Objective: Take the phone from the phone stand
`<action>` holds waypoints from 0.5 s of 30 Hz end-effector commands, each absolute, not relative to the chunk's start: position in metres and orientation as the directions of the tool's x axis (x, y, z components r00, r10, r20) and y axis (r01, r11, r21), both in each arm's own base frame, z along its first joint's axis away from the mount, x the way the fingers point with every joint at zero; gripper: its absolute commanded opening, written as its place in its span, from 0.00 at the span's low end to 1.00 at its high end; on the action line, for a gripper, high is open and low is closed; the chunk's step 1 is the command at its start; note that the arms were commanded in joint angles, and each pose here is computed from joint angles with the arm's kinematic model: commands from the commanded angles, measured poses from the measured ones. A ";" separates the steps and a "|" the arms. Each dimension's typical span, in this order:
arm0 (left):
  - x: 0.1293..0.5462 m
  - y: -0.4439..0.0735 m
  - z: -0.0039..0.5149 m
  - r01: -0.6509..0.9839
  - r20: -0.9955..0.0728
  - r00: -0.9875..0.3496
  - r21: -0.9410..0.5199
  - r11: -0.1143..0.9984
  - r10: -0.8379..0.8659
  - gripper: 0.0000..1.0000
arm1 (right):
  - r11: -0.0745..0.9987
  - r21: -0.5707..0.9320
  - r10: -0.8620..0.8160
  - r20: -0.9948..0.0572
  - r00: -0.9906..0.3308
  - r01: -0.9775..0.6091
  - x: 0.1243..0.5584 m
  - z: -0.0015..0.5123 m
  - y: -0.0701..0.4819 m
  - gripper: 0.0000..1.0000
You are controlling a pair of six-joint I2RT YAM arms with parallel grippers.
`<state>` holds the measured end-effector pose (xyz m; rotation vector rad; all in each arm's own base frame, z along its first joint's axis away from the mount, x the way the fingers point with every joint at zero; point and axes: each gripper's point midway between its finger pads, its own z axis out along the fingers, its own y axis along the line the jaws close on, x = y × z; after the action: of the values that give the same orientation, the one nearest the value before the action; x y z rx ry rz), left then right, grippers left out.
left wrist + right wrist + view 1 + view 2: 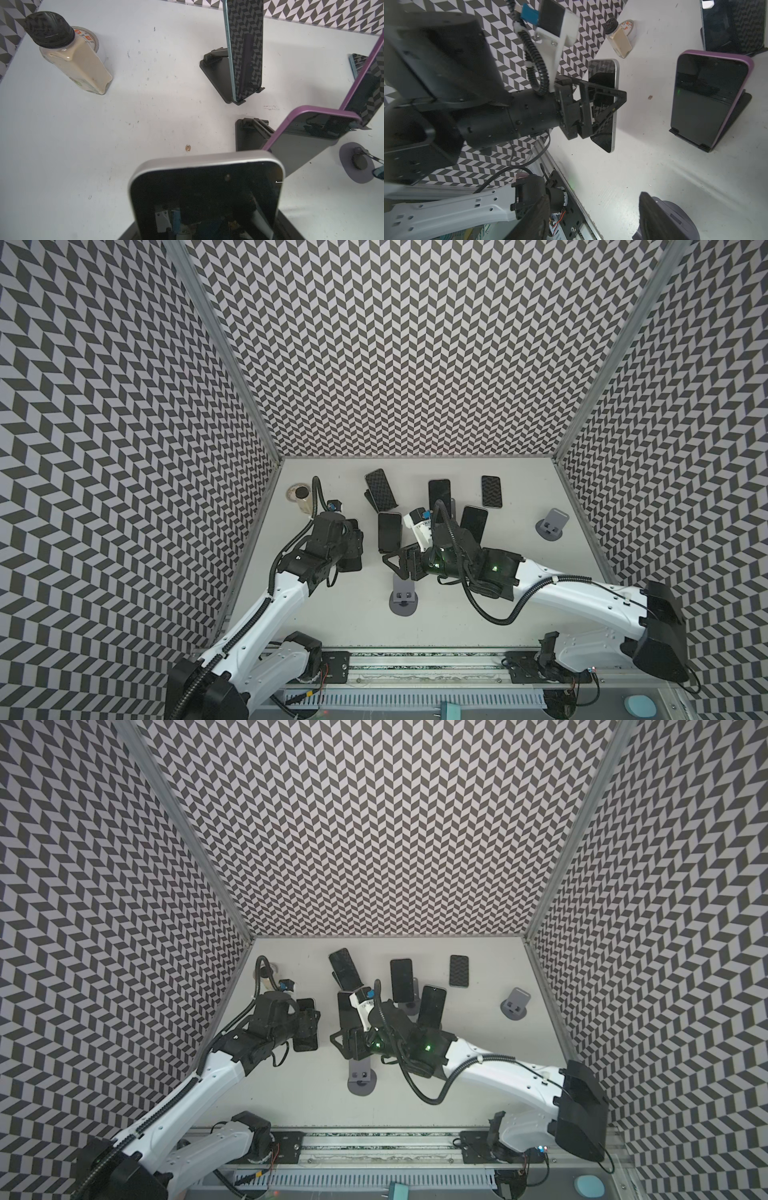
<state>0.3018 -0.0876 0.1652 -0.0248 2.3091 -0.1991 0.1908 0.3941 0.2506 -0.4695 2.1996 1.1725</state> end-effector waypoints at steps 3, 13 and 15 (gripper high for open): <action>0.327 -0.080 0.180 0.091 -0.780 -0.624 -0.136 0.987 -0.049 0.64 | 0.509 0.638 0.000 -0.671 -0.741 -0.578 0.190 0.272 0.414 0.66; 0.351 -0.044 0.153 0.024 -0.752 -0.655 -0.119 0.993 -0.074 0.64 | 0.502 0.633 -0.024 -0.671 -0.741 -0.589 0.190 0.270 0.435 0.66; 0.356 -0.043 0.149 0.019 -0.745 -0.660 -0.140 0.990 -0.093 0.64 | 0.496 0.635 -0.026 -0.670 -0.742 -0.591 0.188 0.268 0.438 0.66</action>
<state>0.3375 -0.0409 0.1306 -0.0723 2.3716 -0.1254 0.1878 0.4268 0.2488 -0.5127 2.2094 1.1762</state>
